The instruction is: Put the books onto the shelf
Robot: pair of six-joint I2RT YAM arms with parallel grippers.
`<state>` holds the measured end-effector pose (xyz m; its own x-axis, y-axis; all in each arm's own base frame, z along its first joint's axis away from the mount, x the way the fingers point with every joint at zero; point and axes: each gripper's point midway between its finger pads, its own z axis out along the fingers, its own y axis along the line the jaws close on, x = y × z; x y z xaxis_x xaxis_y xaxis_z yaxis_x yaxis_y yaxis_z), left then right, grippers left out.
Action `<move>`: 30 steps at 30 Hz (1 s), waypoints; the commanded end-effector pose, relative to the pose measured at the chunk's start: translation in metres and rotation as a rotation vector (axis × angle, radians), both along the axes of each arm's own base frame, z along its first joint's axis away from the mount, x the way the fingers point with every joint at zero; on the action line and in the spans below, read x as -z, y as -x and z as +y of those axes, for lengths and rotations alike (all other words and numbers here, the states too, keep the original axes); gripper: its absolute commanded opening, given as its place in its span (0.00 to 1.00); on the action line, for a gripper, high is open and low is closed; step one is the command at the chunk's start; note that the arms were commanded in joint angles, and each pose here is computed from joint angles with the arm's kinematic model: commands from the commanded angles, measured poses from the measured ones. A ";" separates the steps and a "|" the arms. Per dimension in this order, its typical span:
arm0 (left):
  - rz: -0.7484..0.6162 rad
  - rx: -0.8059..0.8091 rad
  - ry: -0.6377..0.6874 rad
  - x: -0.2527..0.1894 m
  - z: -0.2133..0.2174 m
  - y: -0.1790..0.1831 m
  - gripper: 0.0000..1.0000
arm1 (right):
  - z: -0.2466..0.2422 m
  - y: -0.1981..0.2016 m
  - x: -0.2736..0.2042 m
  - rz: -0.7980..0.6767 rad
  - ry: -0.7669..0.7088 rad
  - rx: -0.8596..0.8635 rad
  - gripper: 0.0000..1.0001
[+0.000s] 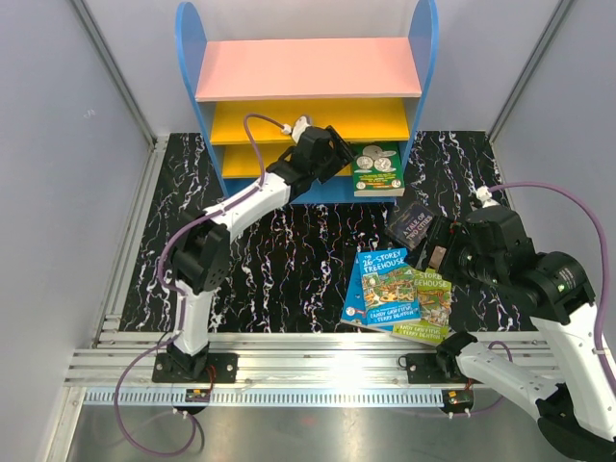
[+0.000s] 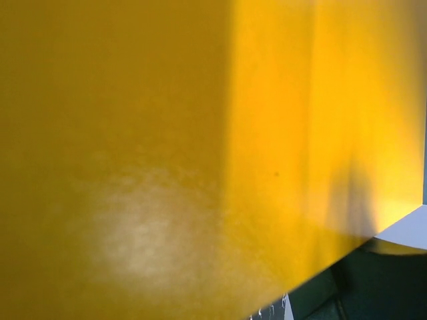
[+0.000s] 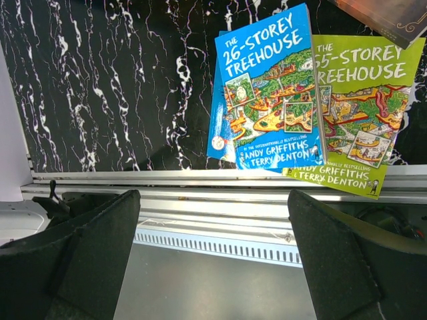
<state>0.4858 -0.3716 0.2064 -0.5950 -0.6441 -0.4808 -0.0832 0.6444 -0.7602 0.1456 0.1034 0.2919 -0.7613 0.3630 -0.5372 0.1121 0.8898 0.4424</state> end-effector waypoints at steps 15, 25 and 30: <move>-0.153 0.188 -0.202 -0.060 0.067 0.112 0.75 | 0.000 0.004 0.013 0.018 0.002 -0.009 1.00; 0.000 0.679 -0.034 0.021 -0.004 0.272 0.76 | 0.010 -0.011 0.106 0.239 0.111 -0.016 1.00; 0.164 0.748 -0.062 0.063 -0.042 0.292 0.76 | -0.008 -0.030 0.156 0.365 0.122 0.092 1.00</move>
<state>0.1970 -0.3739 0.1276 -0.9074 -0.0294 -0.4193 0.2809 0.6997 -0.6569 0.1516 0.0983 0.1403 -0.9050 0.3367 -0.2599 0.2884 0.9349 0.2068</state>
